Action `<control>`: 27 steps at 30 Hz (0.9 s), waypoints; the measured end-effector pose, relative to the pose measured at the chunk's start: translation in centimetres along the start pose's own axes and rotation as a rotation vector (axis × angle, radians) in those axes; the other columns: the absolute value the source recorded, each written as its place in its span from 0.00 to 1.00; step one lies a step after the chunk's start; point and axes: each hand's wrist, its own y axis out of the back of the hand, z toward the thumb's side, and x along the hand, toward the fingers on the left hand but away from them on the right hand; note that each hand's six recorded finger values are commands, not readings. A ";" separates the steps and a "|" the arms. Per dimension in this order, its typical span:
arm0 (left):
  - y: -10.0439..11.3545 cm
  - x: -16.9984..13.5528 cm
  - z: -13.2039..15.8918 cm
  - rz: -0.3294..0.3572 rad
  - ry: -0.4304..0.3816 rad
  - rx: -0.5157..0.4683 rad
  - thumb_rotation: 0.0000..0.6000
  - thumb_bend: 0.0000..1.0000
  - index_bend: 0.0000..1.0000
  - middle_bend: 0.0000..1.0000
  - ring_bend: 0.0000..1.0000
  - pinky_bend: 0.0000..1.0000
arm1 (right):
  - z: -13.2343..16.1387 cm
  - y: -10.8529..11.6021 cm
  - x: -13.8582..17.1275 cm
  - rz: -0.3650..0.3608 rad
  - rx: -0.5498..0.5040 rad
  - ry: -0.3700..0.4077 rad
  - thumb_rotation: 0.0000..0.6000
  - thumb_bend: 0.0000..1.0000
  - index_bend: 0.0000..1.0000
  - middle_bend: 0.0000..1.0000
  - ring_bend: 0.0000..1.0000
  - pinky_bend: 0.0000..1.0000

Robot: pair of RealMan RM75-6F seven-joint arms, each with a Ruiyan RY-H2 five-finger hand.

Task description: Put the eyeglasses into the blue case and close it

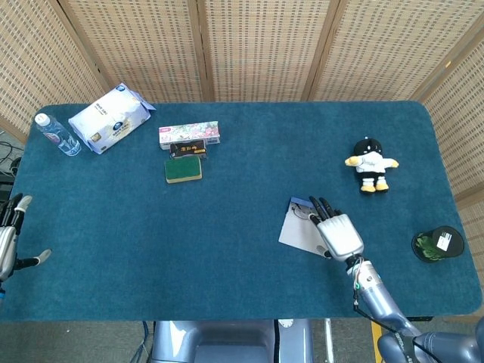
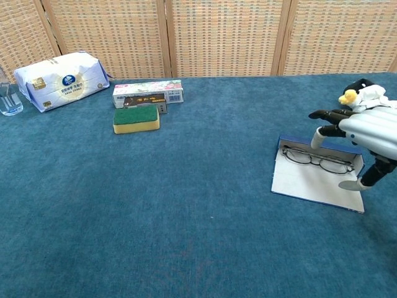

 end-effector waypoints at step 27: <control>-0.1 -0.6 0.4 0.009 -0.017 0.008 1.00 0.00 0.00 0.00 0.00 0.00 | 2.4 -4.1 1.0 -0.082 0.066 0.035 1.00 0.26 0.32 0.00 0.00 0.33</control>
